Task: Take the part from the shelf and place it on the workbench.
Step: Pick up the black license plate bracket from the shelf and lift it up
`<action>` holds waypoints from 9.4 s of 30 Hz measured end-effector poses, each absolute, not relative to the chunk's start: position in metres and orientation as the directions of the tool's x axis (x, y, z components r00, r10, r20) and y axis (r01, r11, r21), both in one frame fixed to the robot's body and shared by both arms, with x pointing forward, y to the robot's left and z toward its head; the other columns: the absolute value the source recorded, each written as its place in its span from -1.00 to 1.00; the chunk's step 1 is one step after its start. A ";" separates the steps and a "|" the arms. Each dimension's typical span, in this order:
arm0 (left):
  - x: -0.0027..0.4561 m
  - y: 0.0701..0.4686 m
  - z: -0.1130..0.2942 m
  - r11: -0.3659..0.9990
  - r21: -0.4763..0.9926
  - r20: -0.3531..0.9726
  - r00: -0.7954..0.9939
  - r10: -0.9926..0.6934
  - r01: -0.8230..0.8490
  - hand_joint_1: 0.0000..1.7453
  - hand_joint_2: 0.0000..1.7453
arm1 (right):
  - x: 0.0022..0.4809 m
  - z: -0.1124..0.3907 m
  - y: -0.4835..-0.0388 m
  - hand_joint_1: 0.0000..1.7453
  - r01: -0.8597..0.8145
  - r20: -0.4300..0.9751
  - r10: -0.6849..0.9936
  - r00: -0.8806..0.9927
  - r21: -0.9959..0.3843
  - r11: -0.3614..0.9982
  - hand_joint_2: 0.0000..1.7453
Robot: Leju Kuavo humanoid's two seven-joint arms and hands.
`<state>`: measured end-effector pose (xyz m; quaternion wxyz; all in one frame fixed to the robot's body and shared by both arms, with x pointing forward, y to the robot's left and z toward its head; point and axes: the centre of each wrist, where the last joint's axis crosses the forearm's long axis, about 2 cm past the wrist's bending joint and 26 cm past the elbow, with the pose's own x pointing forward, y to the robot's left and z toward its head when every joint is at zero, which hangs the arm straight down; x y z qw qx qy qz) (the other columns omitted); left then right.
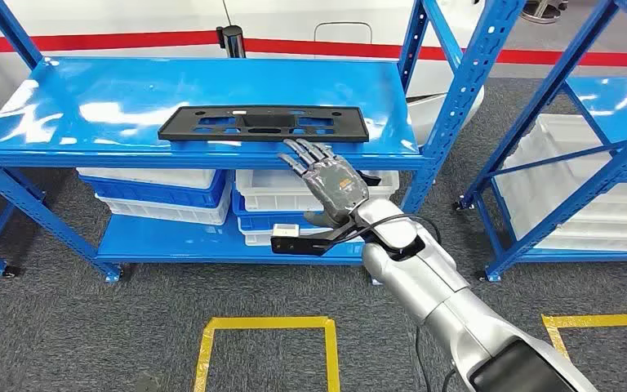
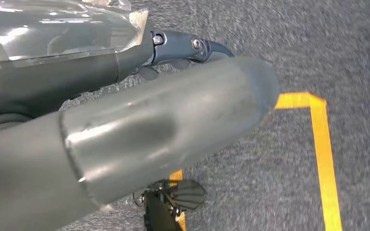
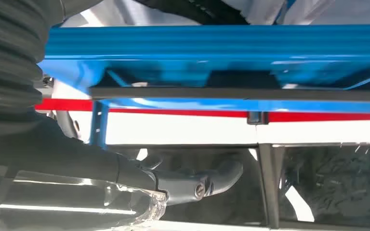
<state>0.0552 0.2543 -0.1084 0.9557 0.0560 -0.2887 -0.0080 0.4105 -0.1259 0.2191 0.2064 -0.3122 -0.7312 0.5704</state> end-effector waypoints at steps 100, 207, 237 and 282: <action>0.066 0.242 -0.104 0.955 0.216 0.808 0.586 -0.058 -0.203 -1.00 -1.00 | 0.436 0.214 -0.134 0.89 0.239 -0.151 0.779 -0.609 -0.971 0.000 1.00; 0.056 0.241 -0.105 0.947 0.194 0.806 0.592 -0.004 -0.257 -1.00 -1.00 | 0.362 0.195 -0.250 -1.00 0.343 -0.108 0.817 -0.566 -0.932 0.115 1.00; 0.056 0.241 -0.105 0.933 0.228 0.799 0.601 -0.015 -0.279 -1.00 -1.00 | 0.300 0.134 -0.188 -1.00 0.513 -0.200 0.804 -0.560 -0.846 0.146 1.00; 0.057 0.239 -0.105 0.939 0.228 0.802 0.597 -0.031 -0.257 -1.00 -1.00 | 0.283 0.103 -0.126 -1.00 0.469 -0.088 0.890 -0.447 -0.871 0.150 1.00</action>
